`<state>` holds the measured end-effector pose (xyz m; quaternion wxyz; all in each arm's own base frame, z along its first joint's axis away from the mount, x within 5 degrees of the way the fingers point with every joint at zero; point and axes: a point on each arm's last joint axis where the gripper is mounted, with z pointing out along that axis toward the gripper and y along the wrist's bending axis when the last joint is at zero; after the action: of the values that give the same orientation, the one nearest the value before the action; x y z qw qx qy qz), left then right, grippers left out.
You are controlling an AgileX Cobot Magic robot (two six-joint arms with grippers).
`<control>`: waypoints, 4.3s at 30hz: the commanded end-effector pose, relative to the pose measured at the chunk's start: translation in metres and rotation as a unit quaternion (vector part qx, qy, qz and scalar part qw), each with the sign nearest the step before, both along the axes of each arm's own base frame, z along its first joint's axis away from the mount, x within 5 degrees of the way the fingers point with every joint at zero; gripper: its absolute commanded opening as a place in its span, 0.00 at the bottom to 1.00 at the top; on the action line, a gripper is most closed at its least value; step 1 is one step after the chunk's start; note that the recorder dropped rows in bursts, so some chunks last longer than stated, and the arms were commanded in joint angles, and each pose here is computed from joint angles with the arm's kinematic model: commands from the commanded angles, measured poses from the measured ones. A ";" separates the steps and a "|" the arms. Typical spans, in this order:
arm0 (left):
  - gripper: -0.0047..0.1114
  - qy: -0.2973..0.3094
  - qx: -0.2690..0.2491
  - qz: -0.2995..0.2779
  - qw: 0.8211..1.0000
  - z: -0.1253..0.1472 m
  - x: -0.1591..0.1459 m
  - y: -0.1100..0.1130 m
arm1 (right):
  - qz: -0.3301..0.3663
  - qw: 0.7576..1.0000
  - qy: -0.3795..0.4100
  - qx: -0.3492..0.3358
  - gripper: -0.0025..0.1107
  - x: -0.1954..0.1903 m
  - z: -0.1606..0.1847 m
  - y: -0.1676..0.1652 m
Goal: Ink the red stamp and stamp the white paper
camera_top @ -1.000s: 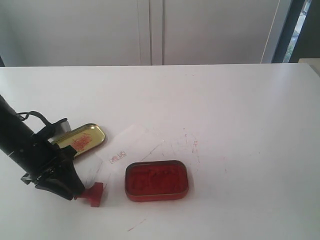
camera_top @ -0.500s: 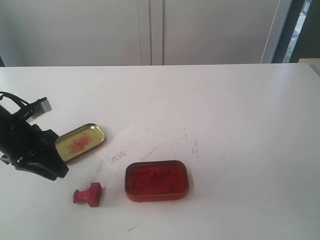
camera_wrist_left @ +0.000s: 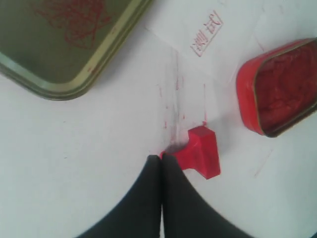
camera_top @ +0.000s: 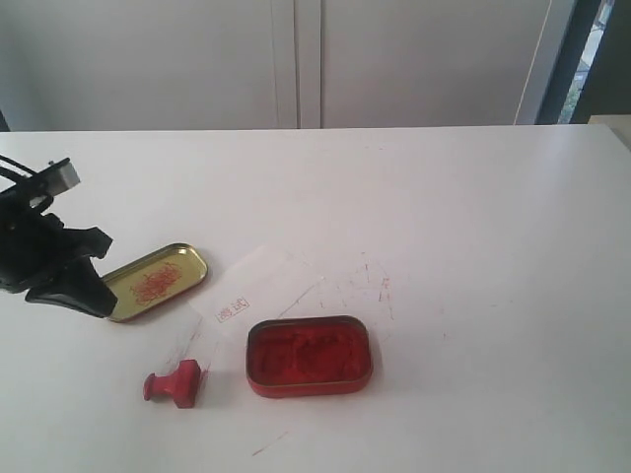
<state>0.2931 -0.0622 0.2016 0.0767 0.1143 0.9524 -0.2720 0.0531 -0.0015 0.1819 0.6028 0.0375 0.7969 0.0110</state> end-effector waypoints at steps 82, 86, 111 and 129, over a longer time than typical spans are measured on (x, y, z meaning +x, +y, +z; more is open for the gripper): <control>0.04 -0.416 0.116 0.035 0.901 0.103 -0.154 0.027 | -0.001 1.000 -0.006 0.000 0.02 0.000 0.000 0.000; 0.04 -0.441 0.111 0.050 0.889 0.096 -0.171 0.029 | -0.001 1.000 -0.006 0.000 0.02 0.000 0.000 0.000; 0.04 -0.514 0.119 0.117 0.842 0.012 -0.221 0.042 | -0.001 1.000 -0.006 0.000 0.02 0.000 0.000 0.000; 0.04 -0.530 0.144 0.159 0.820 -0.030 -0.240 0.048 | -0.001 1.000 -0.006 0.000 0.02 0.000 0.000 0.000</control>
<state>0.0537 -0.0127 0.1751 0.6037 0.0947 0.7915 -0.0053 0.0531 -0.0015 0.1819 0.6028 0.0383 0.7969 0.0116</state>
